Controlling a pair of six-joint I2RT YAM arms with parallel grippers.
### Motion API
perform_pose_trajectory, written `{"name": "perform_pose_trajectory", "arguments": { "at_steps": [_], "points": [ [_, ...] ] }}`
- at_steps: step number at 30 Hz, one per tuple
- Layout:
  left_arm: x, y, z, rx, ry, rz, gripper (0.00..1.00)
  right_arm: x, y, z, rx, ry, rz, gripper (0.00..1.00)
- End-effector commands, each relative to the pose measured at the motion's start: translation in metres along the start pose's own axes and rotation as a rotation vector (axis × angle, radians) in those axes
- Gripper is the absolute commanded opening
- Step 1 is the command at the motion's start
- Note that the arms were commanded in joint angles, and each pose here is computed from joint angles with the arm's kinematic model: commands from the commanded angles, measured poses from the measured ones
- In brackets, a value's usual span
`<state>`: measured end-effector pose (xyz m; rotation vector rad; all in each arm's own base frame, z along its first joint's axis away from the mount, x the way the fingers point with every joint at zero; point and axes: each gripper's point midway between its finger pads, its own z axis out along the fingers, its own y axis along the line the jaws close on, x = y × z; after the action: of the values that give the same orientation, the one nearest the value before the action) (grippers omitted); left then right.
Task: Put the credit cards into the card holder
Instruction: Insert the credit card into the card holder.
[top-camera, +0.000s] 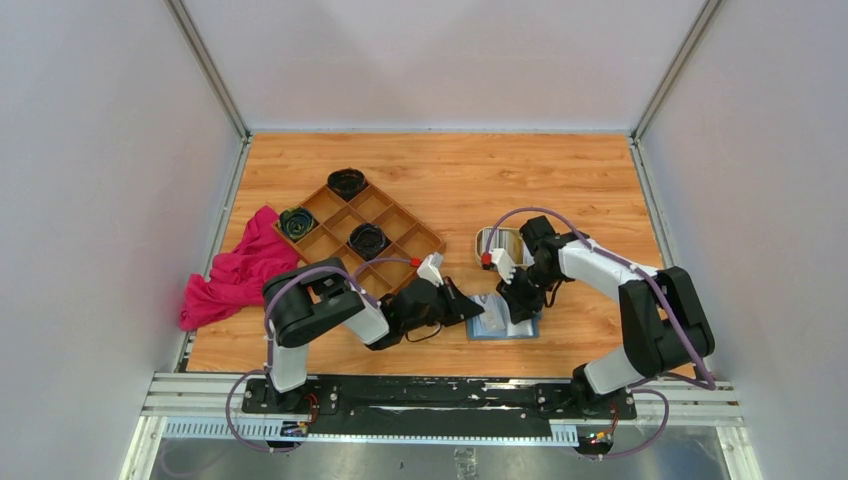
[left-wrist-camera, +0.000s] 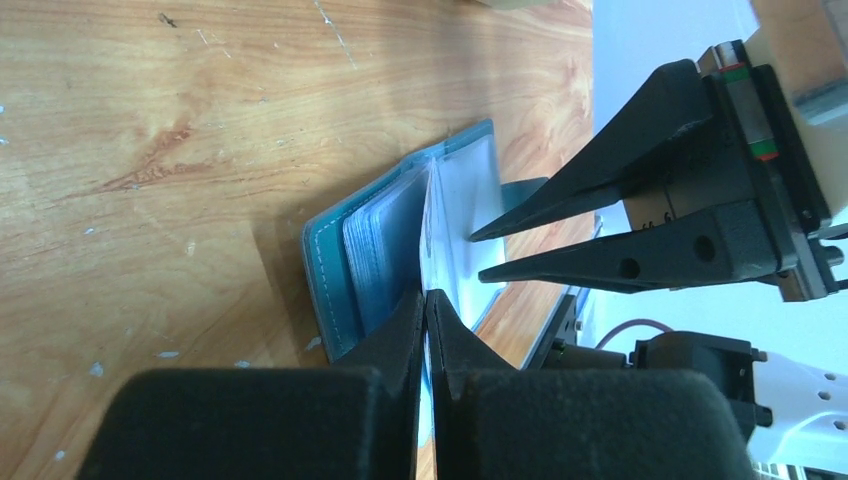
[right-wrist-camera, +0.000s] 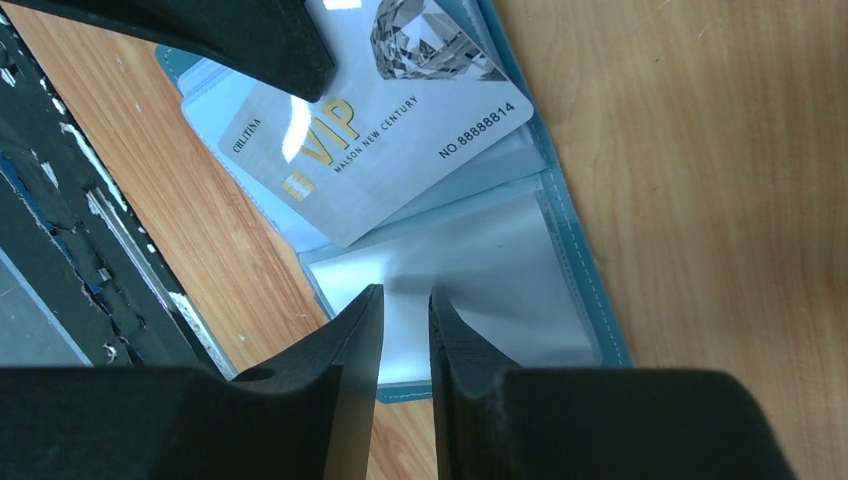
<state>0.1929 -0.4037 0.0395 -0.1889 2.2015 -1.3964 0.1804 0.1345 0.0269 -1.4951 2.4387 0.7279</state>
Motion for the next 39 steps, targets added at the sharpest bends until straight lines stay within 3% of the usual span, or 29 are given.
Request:
{"name": "perform_pose_trajectory", "arguments": {
  "at_steps": [1, 12, 16, 23, 28, 39],
  "points": [
    [0.003, 0.009, 0.006, -0.027, -0.005, -0.008, 0.0, 0.0, -0.001, 0.001, 0.01, 0.04, -0.006, 0.27],
    [0.006, 0.005, 0.011, 0.009, 0.003, -0.023, 0.0, 0.0, 0.0, 0.002, 0.005, 0.043, -0.007, 0.27],
    [0.001, -0.001, 0.002, 0.039, -0.021, 0.006, 0.0, -0.016, 0.005, -0.01, -0.012, -0.013, 0.015, 0.28],
    [-0.019, -0.027, -0.021, 0.155, -0.082, 0.082, 0.0, -0.047, 0.03, -0.041, -0.129, -0.252, 0.023, 0.48],
    [-0.019, -0.048, -0.031, 0.234, -0.06, 0.142, 0.0, -0.058, 0.04, -0.06, -0.163, -0.387, 0.035, 0.64],
    [-0.014, -0.088, -0.04, 0.388, -0.012, 0.306, 0.0, -0.064, 0.036, -0.063, -0.204, -0.432, 0.112, 0.65]
  ]
}}
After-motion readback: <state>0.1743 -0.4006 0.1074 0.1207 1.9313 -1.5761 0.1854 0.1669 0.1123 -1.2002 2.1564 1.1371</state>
